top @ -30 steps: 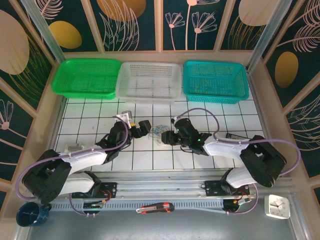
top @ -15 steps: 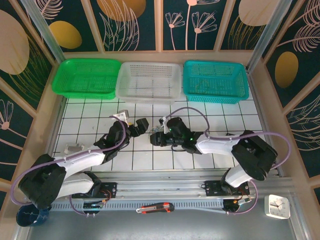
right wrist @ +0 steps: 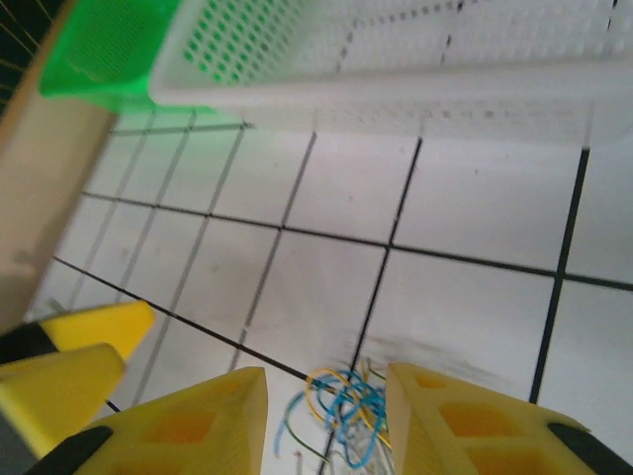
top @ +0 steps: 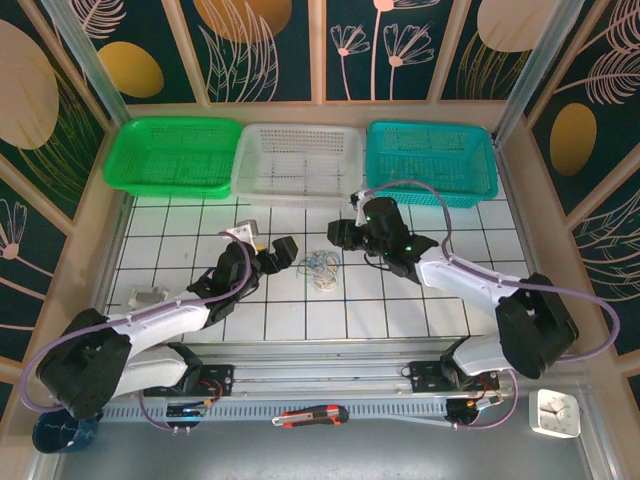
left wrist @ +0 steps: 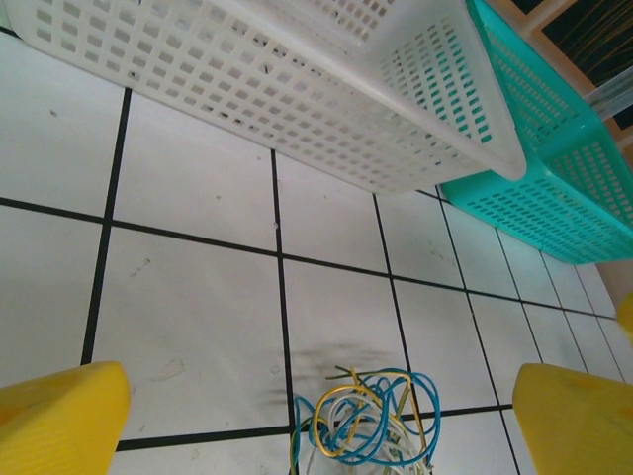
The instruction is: Untangle the cables
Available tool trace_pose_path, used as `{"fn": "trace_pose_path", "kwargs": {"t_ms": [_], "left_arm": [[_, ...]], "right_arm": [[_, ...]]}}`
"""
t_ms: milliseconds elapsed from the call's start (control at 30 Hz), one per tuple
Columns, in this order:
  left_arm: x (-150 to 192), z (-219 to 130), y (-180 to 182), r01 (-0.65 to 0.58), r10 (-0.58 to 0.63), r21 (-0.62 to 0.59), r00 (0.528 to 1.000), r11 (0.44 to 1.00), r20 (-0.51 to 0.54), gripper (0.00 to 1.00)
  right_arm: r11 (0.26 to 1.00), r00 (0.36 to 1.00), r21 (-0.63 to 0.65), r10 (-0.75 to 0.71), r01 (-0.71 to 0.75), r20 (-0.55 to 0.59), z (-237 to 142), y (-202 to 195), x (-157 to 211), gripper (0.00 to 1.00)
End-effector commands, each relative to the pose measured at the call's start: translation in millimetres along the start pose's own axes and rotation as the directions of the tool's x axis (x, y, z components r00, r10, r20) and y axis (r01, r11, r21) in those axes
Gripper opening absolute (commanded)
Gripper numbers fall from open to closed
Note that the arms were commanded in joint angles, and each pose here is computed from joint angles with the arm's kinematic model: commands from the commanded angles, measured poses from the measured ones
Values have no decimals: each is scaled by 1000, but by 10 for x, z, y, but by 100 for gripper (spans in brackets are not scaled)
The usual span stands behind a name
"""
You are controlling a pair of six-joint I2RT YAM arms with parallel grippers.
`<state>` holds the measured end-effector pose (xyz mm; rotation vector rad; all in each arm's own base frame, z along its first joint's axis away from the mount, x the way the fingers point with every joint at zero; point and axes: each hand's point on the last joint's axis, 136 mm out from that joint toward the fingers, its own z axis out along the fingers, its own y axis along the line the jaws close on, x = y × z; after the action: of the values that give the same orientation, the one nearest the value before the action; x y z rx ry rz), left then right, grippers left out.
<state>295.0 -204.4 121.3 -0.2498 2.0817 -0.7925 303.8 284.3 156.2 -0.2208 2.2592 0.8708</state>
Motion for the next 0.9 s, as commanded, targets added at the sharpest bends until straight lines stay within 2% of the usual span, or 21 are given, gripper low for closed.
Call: {"fn": "trace_pose_path", "kwargs": {"t_ms": [0,200,400,567,867], "left_arm": [[57,30,-82,-11,12,32,999,999,-35,99],[76,47,-101,-13,15,40,999,999,-47,99],[57,77,-138,-18,21,45,999,999,-47,99],[50,91,-159,-20,22,50,999,999,-49,99],[53,94,-171,-17,20,54,998,998,-53,99]], "right_arm": [[998,996,14,-56,57,-63,91,44,196,36],[991,979,3,-128,131,-160,177,217,729,32],[988,968,34,-142,153,-206,171,197,1053,31],[987,965,31,-147,158,-215,146,207,1187,37],[984,960,48,-153,169,-235,214,129,1297,37]]}}
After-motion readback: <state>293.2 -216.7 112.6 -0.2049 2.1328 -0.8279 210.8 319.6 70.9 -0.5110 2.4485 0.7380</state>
